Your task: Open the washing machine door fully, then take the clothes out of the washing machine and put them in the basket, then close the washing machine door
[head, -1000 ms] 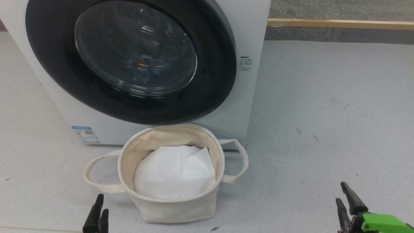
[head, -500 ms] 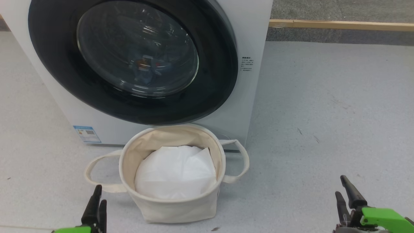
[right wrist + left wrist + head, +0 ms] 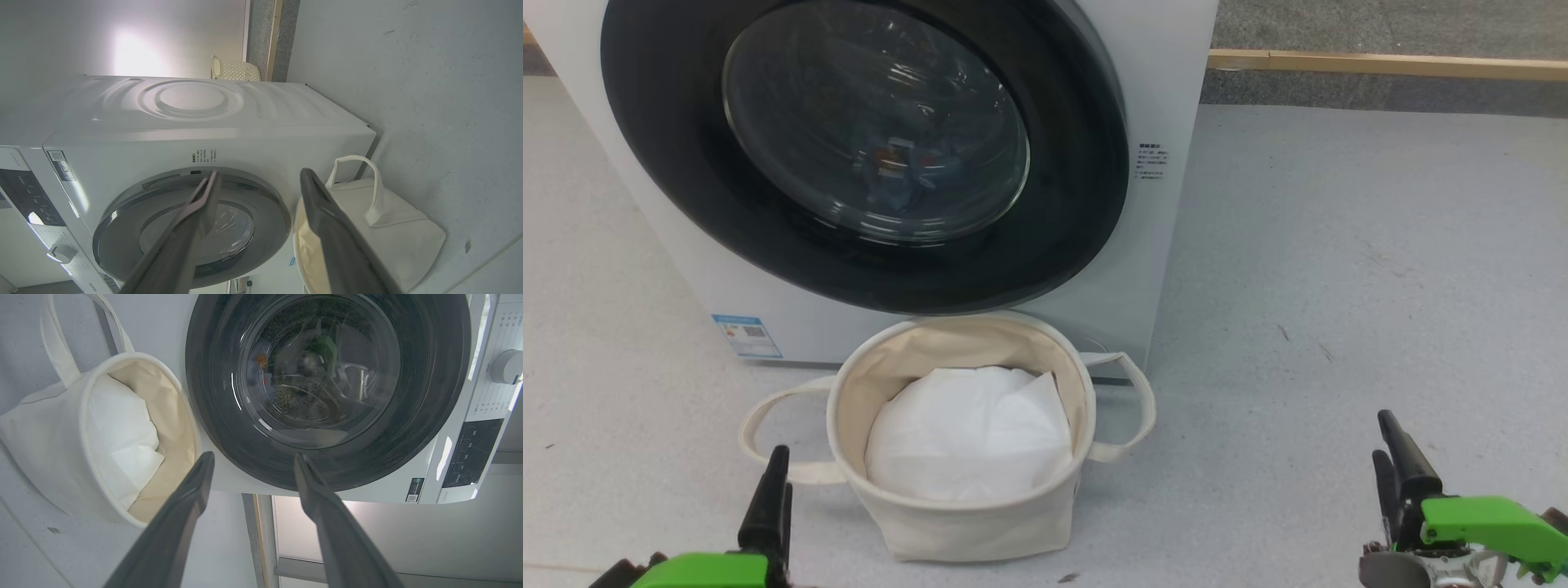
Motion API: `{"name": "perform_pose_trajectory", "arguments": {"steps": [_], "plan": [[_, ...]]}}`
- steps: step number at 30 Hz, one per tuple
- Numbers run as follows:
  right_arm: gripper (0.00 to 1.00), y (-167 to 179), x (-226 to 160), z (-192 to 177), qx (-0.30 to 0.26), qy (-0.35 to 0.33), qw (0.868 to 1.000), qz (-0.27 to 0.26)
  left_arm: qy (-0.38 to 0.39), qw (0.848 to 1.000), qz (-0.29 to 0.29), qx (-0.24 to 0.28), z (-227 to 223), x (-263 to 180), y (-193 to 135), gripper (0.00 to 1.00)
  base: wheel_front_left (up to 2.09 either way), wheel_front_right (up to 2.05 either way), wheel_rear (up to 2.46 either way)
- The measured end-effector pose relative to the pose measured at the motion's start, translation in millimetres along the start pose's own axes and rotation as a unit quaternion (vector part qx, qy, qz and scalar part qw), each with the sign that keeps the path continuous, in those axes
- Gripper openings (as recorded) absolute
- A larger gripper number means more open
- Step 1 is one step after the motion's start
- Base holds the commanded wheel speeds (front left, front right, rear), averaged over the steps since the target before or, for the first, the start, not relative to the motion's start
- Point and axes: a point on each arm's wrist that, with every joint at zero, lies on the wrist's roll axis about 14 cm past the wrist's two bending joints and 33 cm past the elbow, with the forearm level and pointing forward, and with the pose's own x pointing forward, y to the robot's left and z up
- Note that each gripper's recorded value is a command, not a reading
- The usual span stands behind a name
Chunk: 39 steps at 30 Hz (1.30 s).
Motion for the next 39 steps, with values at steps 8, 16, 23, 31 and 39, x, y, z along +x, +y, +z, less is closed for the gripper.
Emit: {"name": "perform_pose_trajectory", "arguments": {"steps": [8, 16, 23, 31, 39], "plan": [[1.00, 5, 2, -9, -0.090, 0.022, 0.996, 0.008, 0.002, 0.998, -0.010, 0.063, -2, 3, -8, 1.00, 0.00, 0.00, 0.00], [1.00, 14, 7, -22, -0.177, 0.045, 0.983, 0.025, 0.007, 0.987, -0.015, 0.160, -4, 3, -11, 1.00, 0.00, 0.00, 0.00], [1.00, 26, 11, -30, -0.244, 0.053, 0.967, 0.050, 0.016, 0.962, -0.036, 0.269, -8, 8, -22, 1.00, 0.00, 0.00, 0.00], [1.00, 31, 12, -37, -0.289, 0.061, 0.953, 0.064, 0.019, 0.937, -0.049, 0.345, -11, 7, -28, 1.00, 0.00, 0.00, 0.00], [1.00, 42, 15, -44, -0.338, 0.066, 0.935, 0.087, 0.010, 0.919, -0.062, 0.390, -11, 9, -36, 1.00, 0.00, 0.00, 0.00]]}}
